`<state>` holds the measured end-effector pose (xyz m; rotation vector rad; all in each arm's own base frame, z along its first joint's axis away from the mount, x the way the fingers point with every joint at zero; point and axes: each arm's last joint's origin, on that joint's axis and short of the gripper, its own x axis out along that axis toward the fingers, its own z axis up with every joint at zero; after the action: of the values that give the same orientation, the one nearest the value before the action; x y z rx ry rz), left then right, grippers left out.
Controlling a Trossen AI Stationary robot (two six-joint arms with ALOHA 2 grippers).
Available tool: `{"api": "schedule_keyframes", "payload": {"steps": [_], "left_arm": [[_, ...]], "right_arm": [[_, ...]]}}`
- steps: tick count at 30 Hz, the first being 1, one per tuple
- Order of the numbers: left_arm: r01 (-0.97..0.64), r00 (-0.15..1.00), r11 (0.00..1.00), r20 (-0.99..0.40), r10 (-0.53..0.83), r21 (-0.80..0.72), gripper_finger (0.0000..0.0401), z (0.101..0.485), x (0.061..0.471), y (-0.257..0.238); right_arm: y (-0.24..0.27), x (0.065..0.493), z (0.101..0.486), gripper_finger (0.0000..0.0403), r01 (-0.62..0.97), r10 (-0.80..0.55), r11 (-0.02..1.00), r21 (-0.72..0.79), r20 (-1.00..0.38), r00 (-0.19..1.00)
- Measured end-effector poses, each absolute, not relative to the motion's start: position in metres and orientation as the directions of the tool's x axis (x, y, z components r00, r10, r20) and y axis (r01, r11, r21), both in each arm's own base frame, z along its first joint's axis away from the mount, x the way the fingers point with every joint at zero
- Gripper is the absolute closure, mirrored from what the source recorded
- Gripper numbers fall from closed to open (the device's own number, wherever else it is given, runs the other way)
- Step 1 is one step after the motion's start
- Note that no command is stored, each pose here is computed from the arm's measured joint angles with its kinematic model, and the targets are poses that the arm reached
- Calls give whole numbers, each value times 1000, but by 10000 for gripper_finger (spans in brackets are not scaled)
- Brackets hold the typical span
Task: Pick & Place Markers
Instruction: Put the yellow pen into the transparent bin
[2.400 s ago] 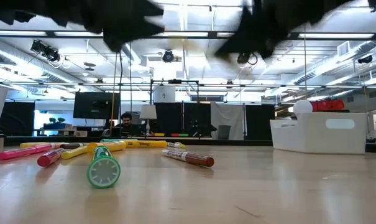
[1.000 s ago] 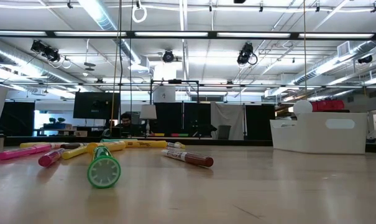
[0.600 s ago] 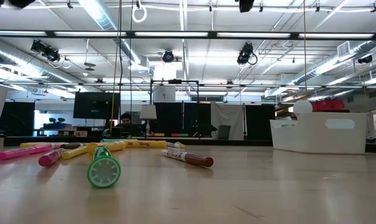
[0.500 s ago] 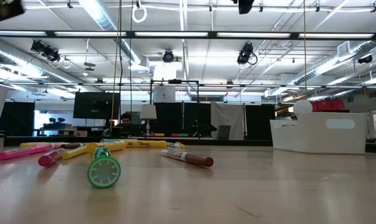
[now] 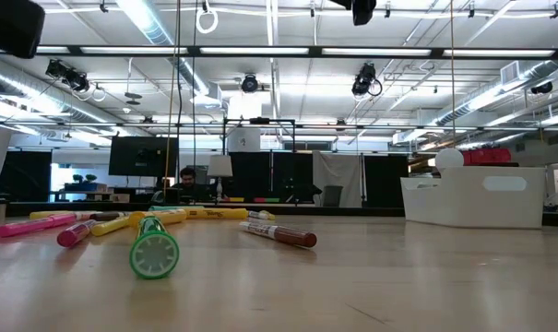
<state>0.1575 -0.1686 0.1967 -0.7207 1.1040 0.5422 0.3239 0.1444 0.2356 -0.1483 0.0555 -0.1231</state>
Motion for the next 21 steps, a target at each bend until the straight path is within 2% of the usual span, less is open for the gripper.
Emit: {"api": "schedule_keyframes", "payload": {"steps": [11, 21], "left_arm": [[-784, 205, 602, -978, 26, -148, 335, 175, 170, -168], [-789, 189, 598, -982, 23, -138, 316, 173, 171, -168]], "right_arm": [[144, 324, 236, 291, 118, -126, 982, -146, -46, 991], [144, 324, 233, 291, 115, -126, 984, -137, -71, 990]]}}
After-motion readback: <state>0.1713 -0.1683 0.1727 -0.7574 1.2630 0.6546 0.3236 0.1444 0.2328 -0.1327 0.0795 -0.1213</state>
